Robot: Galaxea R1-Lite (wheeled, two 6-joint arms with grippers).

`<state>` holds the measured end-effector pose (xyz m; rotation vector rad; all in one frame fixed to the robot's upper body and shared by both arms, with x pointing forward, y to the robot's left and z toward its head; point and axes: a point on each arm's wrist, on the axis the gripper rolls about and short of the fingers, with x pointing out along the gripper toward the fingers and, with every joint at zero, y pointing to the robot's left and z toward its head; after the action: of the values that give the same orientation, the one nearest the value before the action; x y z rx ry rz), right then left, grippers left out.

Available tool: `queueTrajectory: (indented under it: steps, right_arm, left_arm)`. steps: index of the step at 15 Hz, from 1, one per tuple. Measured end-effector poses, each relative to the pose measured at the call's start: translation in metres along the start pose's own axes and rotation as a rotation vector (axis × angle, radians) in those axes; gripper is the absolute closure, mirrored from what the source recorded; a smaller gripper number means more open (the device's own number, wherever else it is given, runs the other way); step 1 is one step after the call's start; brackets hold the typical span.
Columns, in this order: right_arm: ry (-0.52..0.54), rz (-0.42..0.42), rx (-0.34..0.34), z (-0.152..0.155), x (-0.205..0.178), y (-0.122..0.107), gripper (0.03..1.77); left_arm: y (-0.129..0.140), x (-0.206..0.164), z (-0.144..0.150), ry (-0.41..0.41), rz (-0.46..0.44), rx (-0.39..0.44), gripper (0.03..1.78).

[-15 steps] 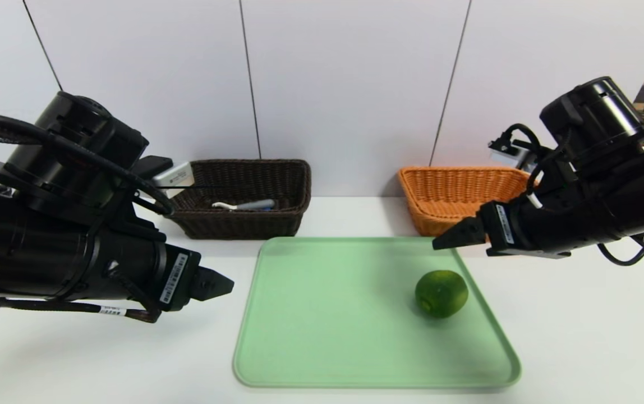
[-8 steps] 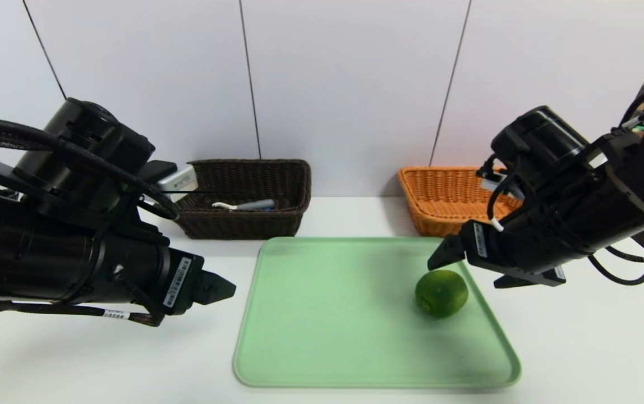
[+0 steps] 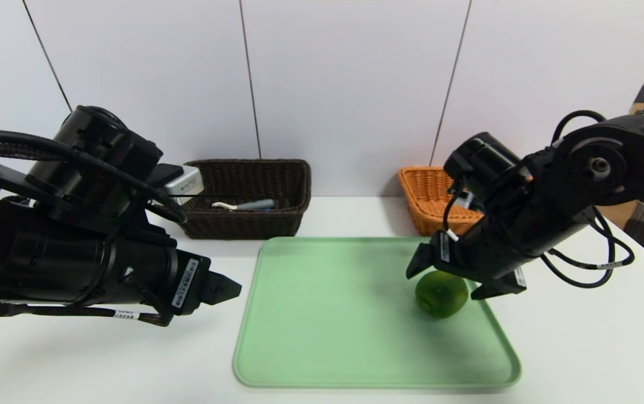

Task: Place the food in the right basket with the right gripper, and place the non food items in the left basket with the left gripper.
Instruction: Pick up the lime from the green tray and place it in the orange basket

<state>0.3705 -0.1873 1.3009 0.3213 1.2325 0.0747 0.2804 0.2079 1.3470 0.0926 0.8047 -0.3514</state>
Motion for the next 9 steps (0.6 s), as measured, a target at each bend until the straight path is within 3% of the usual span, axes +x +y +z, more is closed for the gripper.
queueTrajectory:
  steps: [9]
  right_arm:
    - [0.049, -0.088, 0.006, 0.006, 0.029, 0.004, 0.09]
  left_arm:
    - [0.000, 0.003, -0.002, 0.013, 0.002, -0.001, 0.12]
